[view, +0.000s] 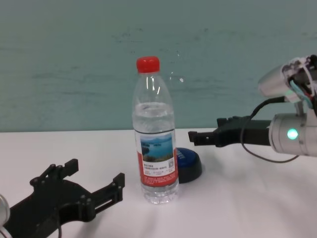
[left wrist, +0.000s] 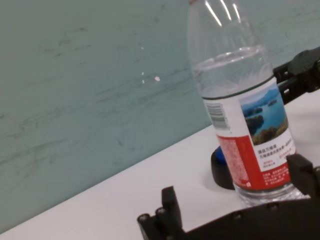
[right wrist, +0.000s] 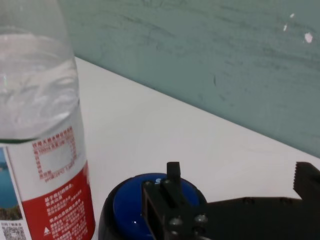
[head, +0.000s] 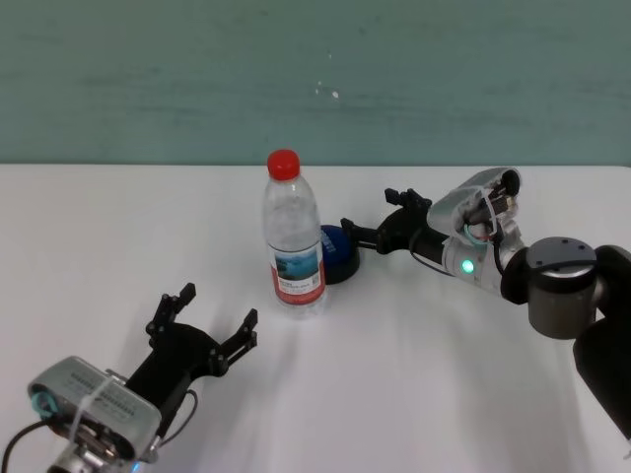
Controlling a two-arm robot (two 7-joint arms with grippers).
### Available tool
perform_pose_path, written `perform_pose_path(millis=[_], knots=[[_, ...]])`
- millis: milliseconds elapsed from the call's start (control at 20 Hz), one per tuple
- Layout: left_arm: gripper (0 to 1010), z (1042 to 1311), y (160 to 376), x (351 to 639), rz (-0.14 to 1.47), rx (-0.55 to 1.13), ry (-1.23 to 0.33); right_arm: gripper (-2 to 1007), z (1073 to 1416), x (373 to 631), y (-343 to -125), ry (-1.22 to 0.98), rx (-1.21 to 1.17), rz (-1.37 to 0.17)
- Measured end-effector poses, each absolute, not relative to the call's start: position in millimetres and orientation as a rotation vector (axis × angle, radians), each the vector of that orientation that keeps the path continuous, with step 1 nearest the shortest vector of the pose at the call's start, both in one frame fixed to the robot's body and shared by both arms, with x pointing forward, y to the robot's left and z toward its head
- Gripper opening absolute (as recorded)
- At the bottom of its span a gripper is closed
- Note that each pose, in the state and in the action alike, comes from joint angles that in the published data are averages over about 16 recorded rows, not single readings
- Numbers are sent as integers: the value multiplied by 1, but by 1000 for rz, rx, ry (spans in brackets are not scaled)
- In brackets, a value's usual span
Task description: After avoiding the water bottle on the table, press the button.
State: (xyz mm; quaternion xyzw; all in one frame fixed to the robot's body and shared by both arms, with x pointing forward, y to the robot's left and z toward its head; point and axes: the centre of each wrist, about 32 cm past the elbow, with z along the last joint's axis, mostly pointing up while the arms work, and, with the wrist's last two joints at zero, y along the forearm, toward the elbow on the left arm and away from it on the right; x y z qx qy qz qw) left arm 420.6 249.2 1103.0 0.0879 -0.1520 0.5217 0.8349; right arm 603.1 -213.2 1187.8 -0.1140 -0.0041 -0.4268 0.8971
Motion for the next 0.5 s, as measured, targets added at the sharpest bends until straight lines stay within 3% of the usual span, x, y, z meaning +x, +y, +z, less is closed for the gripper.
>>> perform_pose_path(millis=[500], knots=[[1000,1103,249,421,1105,186,-322,1004,1204,576,-230,-30,-158,-904]])
